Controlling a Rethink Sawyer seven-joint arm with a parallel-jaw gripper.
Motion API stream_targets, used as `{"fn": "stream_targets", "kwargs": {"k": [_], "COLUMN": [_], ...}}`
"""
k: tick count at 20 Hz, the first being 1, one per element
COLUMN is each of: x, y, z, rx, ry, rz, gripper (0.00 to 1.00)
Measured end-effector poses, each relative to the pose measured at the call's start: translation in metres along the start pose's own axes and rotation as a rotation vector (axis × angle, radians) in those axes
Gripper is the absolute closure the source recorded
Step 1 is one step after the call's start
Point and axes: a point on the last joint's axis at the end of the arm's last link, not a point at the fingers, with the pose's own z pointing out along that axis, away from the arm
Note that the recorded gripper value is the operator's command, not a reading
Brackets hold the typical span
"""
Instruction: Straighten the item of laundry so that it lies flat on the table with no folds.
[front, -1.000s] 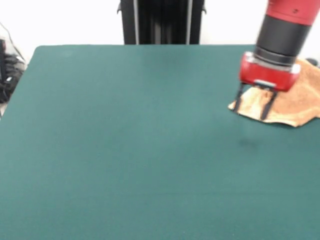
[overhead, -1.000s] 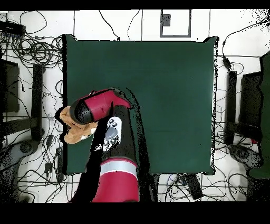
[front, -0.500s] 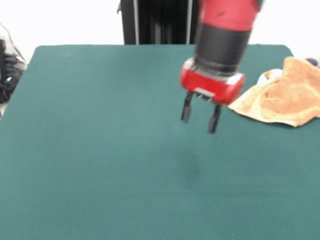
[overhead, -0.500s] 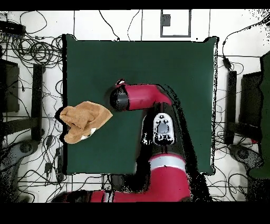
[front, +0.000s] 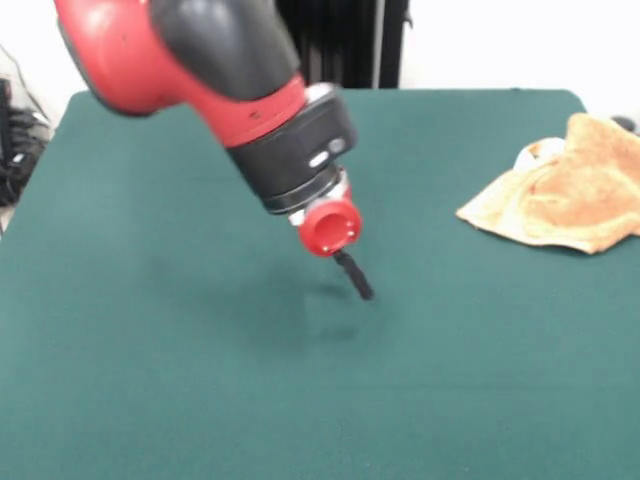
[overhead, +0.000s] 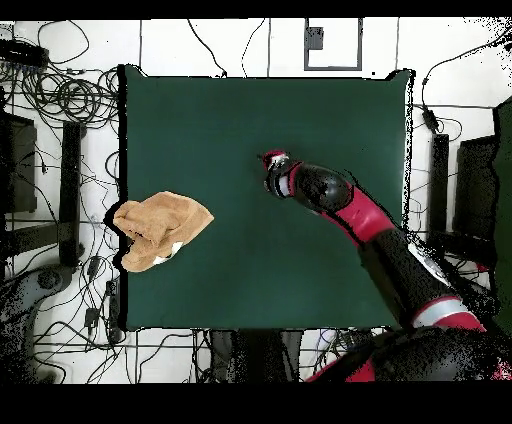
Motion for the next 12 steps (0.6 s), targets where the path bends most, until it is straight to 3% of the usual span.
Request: {"fn": "stream_targets", "kwargs": {"k": [2, 5, 8, 12], "x": [0.000, 0.021, 0.063, 0.112], "y": [-0.016, -0.027, -0.030, -0.029], "z": [0.011, 0.027, 0.043, 0.050], "rx": [-0.036, -0.060, -0.064, -0.060], "ry": [0.104, 0.225, 0.351, 0.450], "rz": [0.077, 0.125, 0.134, 0.107], "gripper": [0.00, 0.00, 0.00, 0.00]}}
